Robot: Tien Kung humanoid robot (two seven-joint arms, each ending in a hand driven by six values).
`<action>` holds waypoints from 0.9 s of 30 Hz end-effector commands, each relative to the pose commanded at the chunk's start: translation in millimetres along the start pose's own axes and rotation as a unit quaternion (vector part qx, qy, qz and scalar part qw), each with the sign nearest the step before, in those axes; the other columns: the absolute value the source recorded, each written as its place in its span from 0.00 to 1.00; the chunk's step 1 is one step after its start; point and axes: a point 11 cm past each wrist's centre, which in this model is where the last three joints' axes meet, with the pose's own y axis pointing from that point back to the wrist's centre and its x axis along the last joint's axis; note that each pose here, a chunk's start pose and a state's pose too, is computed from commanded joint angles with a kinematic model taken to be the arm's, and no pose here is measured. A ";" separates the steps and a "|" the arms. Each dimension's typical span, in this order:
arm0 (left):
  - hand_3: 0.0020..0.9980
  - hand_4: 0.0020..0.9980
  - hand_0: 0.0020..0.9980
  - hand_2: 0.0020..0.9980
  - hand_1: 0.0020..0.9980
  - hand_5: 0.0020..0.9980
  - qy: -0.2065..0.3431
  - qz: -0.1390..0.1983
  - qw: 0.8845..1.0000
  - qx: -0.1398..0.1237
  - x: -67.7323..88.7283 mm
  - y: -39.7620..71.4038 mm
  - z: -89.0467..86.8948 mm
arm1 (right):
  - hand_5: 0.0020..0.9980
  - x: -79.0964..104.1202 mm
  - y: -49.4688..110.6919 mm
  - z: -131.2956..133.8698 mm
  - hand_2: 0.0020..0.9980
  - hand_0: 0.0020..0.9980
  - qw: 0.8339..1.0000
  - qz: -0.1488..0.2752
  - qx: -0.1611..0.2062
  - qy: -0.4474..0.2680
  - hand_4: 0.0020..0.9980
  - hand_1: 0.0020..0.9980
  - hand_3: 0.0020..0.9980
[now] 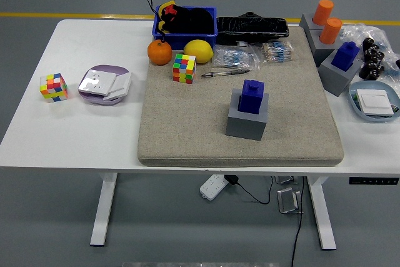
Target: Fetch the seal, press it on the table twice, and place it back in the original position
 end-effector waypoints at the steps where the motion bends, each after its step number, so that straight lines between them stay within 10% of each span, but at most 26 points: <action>1: 0.84 0.81 0.82 0.79 0.82 0.41 0.000 0.000 1.000 -0.001 -0.2 0.1 0.9 | 0.66 4.1 1.7 0.4 0.89 0.95 1.000 0.005 -0.001 0.001 1.00 0.91 0.88; 27: 0.84 0.80 0.82 0.79 0.82 0.41 0.001 0.003 1.000 -0.005 0.9 0.5 5.0 | 0.54 55.1 26.6 -4.9 0.84 0.91 0.998 0.066 -0.005 -0.003 1.00 0.86 0.84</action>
